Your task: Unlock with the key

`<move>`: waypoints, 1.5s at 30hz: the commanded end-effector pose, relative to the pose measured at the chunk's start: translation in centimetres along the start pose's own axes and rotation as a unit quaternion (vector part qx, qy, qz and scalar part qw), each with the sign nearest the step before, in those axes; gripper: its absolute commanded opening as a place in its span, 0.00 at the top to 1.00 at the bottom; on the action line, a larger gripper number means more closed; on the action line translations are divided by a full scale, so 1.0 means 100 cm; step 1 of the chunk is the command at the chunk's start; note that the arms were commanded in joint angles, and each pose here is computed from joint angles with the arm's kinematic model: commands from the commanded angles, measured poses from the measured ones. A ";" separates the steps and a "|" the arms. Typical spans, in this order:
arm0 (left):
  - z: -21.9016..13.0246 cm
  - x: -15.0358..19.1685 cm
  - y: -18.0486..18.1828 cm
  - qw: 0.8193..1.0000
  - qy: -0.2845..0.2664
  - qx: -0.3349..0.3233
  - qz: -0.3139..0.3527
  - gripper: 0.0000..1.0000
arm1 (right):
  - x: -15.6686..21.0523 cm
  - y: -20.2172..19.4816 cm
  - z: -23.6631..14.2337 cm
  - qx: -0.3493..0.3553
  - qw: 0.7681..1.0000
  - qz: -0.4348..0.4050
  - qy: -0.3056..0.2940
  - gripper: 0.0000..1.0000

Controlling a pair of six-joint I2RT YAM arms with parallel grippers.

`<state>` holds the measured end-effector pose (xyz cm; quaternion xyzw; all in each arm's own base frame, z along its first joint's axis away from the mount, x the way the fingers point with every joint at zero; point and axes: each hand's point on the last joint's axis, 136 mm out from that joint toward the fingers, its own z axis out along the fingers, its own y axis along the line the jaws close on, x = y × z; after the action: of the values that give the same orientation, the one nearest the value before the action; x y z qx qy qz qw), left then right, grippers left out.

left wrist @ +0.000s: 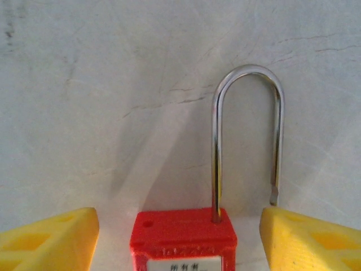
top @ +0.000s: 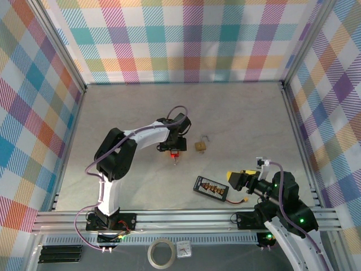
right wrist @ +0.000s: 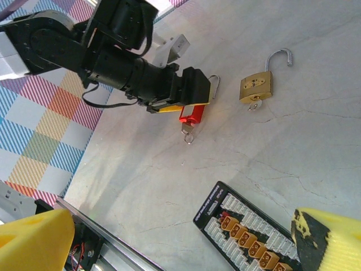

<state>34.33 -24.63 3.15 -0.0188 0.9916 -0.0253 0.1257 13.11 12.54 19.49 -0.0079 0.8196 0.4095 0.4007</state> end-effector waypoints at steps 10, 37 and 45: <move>-0.136 -0.046 0.048 0.968 -0.234 0.084 -0.042 0.07 | -0.023 -0.035 0.031 0.112 0.994 0.007 0.006 0.01; -0.105 -0.044 0.226 0.847 -0.527 -0.074 -0.007 0.00 | -0.143 -0.219 0.053 0.404 0.876 -0.144 -0.221 0.01; -0.050 -0.070 0.218 0.886 -0.463 -0.021 0.023 0.00 | -0.150 -0.222 0.094 0.353 0.886 -0.207 -0.220 0.01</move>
<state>36.40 -1.64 4.87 -0.0129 0.8477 0.0583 0.5272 35.14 -1.75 8.08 0.0897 0.8302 -0.0210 0.5499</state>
